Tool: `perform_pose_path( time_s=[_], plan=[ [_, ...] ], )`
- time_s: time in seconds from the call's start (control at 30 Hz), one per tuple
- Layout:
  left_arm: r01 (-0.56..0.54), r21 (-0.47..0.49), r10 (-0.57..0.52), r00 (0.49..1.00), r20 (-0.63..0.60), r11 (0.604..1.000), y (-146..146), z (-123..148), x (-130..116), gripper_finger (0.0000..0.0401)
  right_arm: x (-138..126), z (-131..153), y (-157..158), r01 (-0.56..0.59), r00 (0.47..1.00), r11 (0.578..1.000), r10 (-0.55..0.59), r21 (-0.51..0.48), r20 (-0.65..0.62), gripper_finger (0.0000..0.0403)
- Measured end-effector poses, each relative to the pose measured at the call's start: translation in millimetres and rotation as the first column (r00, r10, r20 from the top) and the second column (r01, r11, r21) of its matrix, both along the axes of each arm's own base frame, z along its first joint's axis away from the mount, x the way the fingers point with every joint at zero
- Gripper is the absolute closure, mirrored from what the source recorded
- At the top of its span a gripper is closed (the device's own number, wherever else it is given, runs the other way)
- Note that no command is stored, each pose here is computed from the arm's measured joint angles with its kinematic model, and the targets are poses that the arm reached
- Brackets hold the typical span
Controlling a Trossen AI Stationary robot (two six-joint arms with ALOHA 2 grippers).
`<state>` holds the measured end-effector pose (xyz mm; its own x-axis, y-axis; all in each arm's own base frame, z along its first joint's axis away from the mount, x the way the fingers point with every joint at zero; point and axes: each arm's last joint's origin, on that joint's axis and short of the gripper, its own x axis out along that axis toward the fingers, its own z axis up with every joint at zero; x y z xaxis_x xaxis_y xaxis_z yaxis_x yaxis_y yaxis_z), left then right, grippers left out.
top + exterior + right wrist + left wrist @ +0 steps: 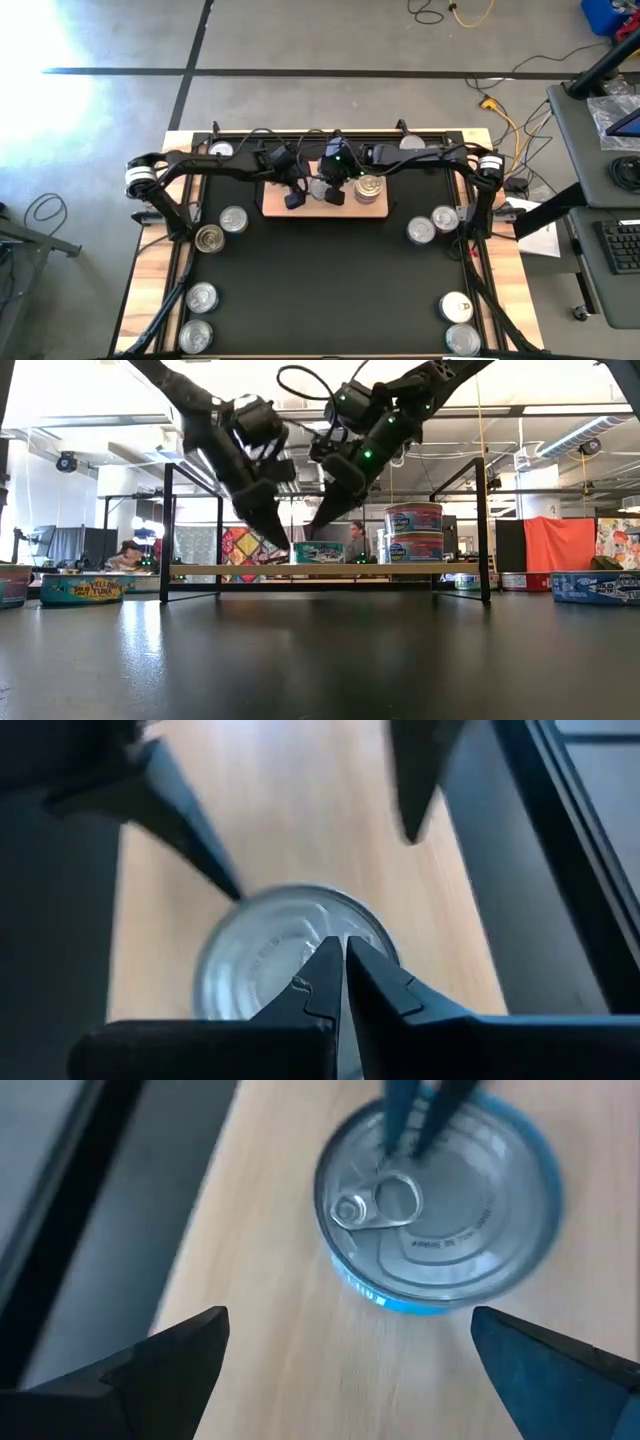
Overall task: Stack canned seafood by type on shelf
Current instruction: Put the light blue tuna can on the shelf
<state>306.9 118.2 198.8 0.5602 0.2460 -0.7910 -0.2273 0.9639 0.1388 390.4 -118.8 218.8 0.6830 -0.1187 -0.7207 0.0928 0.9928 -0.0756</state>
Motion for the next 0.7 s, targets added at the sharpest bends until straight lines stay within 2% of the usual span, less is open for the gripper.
perform_pose_path(
  time_s=[0.1,0.17,0.43,0.6,0.7],
  plan=[
    [-0.018,0.005,0.018,1.000,0.001,1.000,-1.6,21.1,-4.9,0.0001,2.3,1.0,4.7,-0.045,0.999,0.999,0.044,0.020,0.022,0.0390],
    [-0.040,0.011,0.039,0.998,0.046,0.999,-2.9,37.9,-8.9,0.0001,3.2,-3.0,4.9,-0.049,0.999,0.998,0.049,0.026,0.017,0.0390],
    [-0.213,0.122,0.185,0.961,0.206,0.969,-11.5,97.4,-44.4,0.0001,7.2,-30.1,-0.2,-0.034,0.998,0.999,0.036,0.042,-0.048,0.0390],
    [-0.297,0.095,0.253,0.911,0.326,0.950,-19.9,126.4,-69.5,0.0001,3.8,-29.6,-10.2,0.046,0.996,0.999,-0.048,-0.026,-0.069,0.0390],
    [-0.315,0.075,0.264,0.885,0.382,0.946,-24.3,138.1,-80.0,0.0001,-1.9,-28.1,-22.5,0.088,0.993,0.996,-0.090,-0.030,-0.078,0.0390]
  ],
)
